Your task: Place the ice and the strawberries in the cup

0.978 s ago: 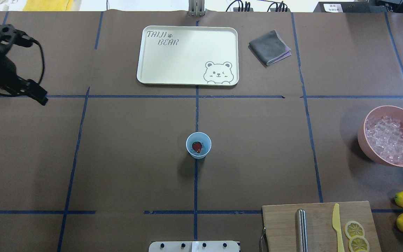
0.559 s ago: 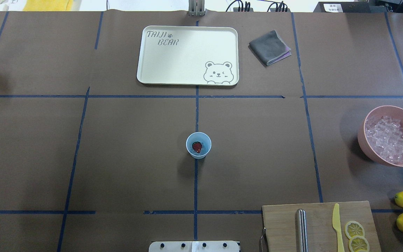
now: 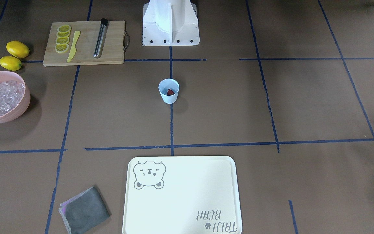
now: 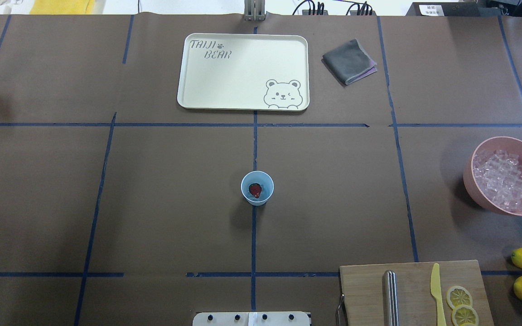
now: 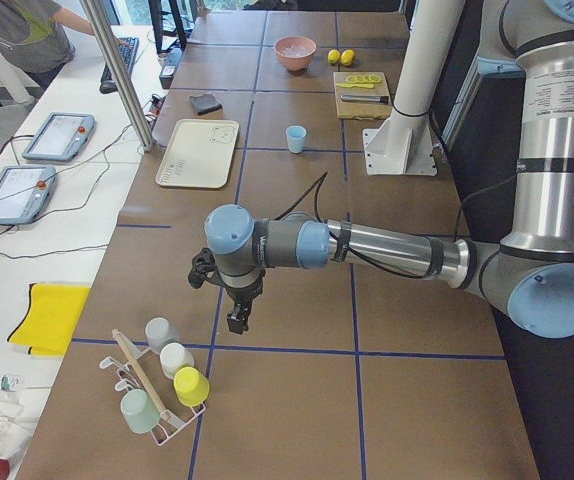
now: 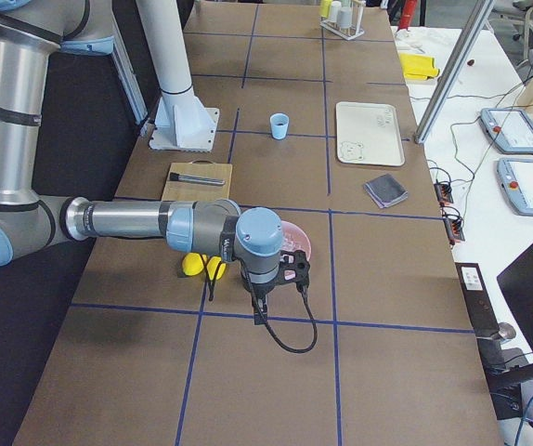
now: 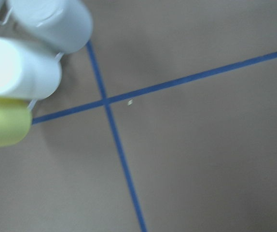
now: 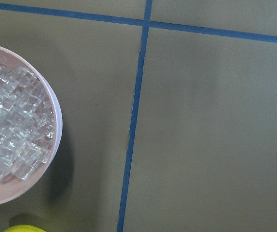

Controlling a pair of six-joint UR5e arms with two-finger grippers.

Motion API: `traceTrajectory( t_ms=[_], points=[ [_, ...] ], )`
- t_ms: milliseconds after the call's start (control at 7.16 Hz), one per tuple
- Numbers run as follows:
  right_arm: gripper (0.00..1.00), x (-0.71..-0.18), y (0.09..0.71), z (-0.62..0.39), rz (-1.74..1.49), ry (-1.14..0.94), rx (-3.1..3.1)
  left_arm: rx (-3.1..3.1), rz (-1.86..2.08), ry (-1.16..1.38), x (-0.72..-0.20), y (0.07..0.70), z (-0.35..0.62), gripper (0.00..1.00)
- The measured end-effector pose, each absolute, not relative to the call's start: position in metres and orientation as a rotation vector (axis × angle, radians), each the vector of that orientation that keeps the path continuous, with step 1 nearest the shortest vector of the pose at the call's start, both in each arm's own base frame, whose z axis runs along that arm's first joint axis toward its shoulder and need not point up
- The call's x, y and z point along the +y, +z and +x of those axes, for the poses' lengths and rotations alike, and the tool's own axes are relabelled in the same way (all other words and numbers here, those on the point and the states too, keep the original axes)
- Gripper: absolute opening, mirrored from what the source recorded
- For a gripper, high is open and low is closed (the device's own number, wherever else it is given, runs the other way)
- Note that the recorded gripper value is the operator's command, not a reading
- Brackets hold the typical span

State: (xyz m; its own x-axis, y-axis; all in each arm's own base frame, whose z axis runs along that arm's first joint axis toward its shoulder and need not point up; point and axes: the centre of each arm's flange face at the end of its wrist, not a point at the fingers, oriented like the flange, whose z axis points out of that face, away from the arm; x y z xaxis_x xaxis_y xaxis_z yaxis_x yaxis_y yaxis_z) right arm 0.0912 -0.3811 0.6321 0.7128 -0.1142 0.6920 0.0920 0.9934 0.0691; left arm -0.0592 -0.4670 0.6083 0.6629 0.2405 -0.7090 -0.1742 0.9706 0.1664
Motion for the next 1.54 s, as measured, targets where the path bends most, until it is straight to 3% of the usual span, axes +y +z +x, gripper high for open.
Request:
traceTrajectory(
  t_ms=[419, 1537],
  points=[
    [0.99, -0.381, 0.632, 0.091, 0.031, -0.114, -0.769, 0.853, 0.042, 0.164, -0.436, 0.635, -0.072, 1.0],
    [0.99, -0.383, 0.638, 0.091, 0.04, -0.12, -0.768, 0.745, 0.025, 0.122, -0.43, 0.651, -0.099, 1.0]
  ],
)
